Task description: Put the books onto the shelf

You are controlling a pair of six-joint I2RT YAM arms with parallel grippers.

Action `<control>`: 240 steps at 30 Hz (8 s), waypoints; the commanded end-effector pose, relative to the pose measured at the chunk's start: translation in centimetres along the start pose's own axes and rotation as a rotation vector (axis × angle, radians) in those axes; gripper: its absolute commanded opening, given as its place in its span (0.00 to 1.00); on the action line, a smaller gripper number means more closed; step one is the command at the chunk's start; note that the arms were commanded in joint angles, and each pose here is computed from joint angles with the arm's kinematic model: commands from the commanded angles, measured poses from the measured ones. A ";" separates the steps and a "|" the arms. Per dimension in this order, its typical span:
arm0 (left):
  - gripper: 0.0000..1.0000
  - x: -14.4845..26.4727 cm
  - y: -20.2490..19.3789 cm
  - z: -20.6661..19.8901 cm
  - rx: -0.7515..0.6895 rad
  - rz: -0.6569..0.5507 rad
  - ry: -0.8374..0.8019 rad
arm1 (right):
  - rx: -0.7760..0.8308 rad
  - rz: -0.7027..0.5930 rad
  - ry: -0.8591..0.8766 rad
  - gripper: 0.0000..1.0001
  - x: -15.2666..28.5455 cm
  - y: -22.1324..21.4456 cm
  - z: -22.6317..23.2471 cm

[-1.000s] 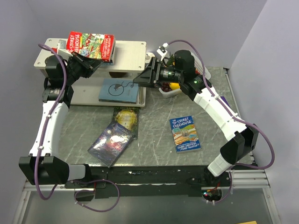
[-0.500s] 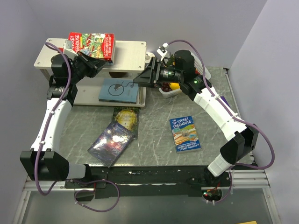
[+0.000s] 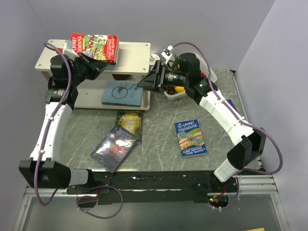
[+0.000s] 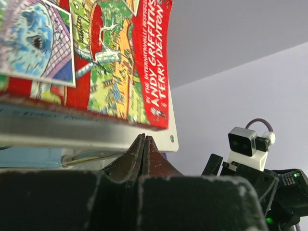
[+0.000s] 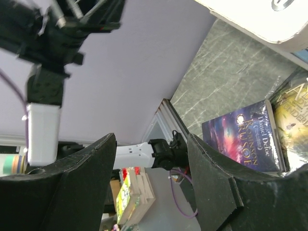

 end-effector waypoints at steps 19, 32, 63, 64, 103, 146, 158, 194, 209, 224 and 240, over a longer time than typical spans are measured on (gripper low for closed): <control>0.01 5.6 1.6 -3.6 -0.181 -0.164 -0.012 | 0.082 -0.051 0.010 0.68 1.8 -1.0 1.1; 0.01 3.3 1.6 -2.3 -0.174 -0.108 -0.005 | 0.083 -0.049 0.000 0.68 1.7 -0.8 1.0; 0.01 0.5 2.2 -1.0 -0.138 -0.082 -0.008 | 0.077 -0.046 -0.013 0.68 1.6 -0.7 0.4; 0.01 0.5 2.2 -1.1 -0.139 -0.084 -0.010 | 0.078 -0.045 -0.011 0.68 1.6 -0.7 0.5; 0.73 10.7 -5.9 2.7 -0.198 -0.180 0.118 | 0.215 -0.175 -0.383 0.73 4.5 -9.4 -9.2; 0.84 10.6 -27.7 23.7 0.197 0.545 0.685 | -0.257 0.307 -0.181 0.85 -1.5 -26.3 -18.6; 0.71 12.2 -30.0 23.2 0.251 0.537 0.585 | -0.215 0.288 -0.632 0.88 0.9 -28.4 -24.2; 0.81 14.0 -29.2 16.3 0.200 0.514 0.007 | -0.082 0.426 0.336 0.00 3.5 -23.2 -11.4; 0.29 15.2 -26.8 8.5 0.081 0.609 -0.474 | -0.190 0.587 0.553 0.00 4.9 -21.1 -9.5; 0.01 14.3 -22.5 9.5 0.170 0.125 -0.243 | 0.009 0.229 0.192 0.33 5.3 -15.3 -10.9; 0.01 15.1 -15.3 9.3 0.393 -0.417 -0.148 | 0.042 -0.375 -0.167 1.00 7.6 -12.6 -10.1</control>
Point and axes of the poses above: each gripper's point midway between its finger pads, its own x axis back along the fingers, its own z axis along the line the jaws close on, y = z × x, the point moved 6 cm from there along x, back along the fingers
